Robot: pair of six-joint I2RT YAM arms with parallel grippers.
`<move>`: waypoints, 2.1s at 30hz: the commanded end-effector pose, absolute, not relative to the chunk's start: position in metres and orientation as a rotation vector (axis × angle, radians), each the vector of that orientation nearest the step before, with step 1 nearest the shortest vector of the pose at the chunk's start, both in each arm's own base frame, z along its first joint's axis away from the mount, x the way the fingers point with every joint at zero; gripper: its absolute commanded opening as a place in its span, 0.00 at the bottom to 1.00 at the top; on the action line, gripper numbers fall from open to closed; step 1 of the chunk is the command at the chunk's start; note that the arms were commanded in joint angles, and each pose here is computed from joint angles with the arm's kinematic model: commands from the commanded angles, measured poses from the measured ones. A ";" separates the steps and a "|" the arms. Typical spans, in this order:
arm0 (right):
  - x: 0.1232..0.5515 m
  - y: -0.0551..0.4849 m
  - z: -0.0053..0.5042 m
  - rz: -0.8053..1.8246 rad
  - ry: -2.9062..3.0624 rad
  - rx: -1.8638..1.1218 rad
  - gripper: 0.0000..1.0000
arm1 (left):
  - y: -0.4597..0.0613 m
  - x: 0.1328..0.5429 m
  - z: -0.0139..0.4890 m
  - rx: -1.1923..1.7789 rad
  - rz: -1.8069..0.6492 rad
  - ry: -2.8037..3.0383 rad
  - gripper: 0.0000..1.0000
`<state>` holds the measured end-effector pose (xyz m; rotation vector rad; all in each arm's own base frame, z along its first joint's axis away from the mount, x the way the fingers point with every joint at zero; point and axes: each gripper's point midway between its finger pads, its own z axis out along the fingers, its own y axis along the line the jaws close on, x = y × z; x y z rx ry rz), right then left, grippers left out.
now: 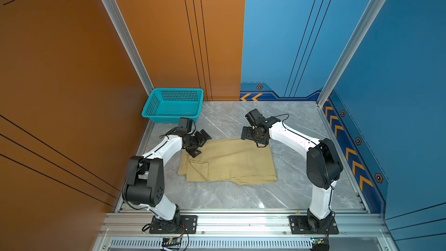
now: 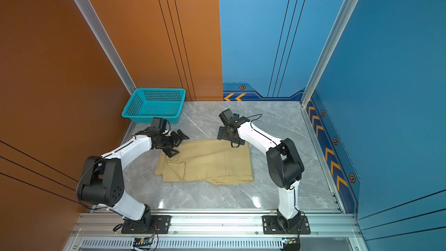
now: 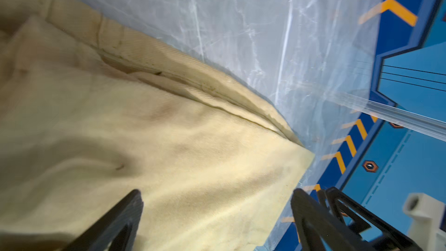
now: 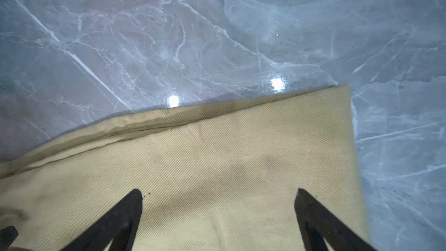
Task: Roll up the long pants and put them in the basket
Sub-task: Adjust the long pant at the center of the board.
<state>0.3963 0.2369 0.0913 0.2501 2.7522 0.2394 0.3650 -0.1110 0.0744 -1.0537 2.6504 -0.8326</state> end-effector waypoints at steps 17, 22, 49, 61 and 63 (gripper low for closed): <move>0.333 0.147 0.027 0.034 2.955 0.386 1.00 | -0.245 0.471 0.026 -0.778 -0.751 2.839 0.99; 0.306 0.153 0.047 0.042 2.906 0.349 1.00 | -0.310 0.510 0.034 -0.671 -0.859 2.815 0.98; 0.333 0.218 0.104 0.072 2.751 0.180 1.00 | -0.227 0.525 0.070 -0.648 -0.771 2.773 0.99; 0.342 0.122 0.092 -0.227 2.791 0.203 1.00 | -0.250 0.482 0.120 -0.487 -0.804 2.770 0.99; 0.338 0.113 0.086 -0.253 2.808 0.205 1.00 | -0.268 0.469 0.126 -0.459 -0.835 2.783 0.99</move>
